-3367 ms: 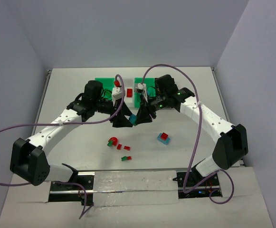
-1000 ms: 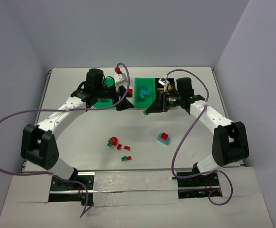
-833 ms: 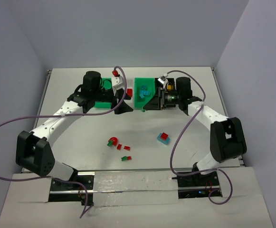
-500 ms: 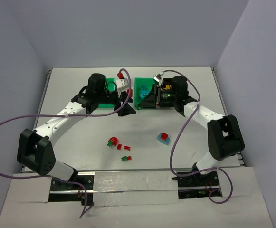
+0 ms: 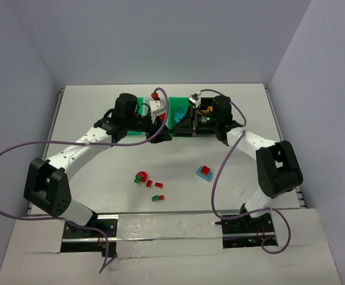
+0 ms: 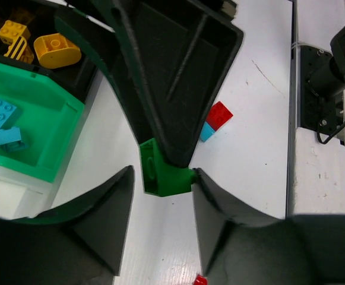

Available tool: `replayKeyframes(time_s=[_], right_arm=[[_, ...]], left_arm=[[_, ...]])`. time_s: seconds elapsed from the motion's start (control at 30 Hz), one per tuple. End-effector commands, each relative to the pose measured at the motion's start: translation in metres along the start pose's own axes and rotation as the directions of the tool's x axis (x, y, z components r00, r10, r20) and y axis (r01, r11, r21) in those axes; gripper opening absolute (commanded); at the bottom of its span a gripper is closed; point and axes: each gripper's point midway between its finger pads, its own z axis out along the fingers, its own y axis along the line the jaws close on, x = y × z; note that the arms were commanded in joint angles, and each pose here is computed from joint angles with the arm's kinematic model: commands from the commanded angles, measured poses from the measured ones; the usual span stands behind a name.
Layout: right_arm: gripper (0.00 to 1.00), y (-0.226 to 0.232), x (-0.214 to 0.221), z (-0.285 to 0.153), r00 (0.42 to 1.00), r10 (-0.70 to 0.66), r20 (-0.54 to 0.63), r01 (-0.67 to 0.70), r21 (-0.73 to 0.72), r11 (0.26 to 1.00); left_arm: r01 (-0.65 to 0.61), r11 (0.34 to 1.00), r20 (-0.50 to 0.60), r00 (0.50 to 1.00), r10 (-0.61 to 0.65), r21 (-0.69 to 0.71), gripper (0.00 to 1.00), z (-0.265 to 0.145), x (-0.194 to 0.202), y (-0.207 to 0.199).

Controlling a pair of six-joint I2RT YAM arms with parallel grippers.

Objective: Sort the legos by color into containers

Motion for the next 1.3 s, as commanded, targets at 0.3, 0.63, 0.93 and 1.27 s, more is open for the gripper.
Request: replayKeyframes(time_s=[0.3, 0.63, 0.93, 1.27], right_arm=[[0.44, 0.017, 0.005, 0.007, 0.997, -0.029, -0.074, 0.025, -0.056, 0.998], [0.94, -0.013, -0.03, -0.042, 0.994, -0.096, 0.049, 0.088, 0.144, 0.986], [0.95, -0.05, -0.016, -0.103, 0.877, -0.453, -0.16, 0.464, 0.527, 0.712], [1.0, -0.08, 0.017, -0.143, 0.801, -0.44, -0.406, 0.594, 0.633, 0.496]], left_arm=[[-0.023, 1.0, 0.053, 0.998, 0.024, -0.008, 0.04, 0.002, -0.021, 0.002], [0.186, 0.966, -0.002, 0.982, -0.189, -0.181, 0.0, -0.057, 0.024, 0.047], [0.272, 0.712, -0.014, 0.93, -0.368, -0.648, 0.0, -0.131, 0.068, 0.181], [0.292, 0.619, -0.025, 0.892, -0.451, -0.729, 0.2, -0.12, 0.098, 0.239]])
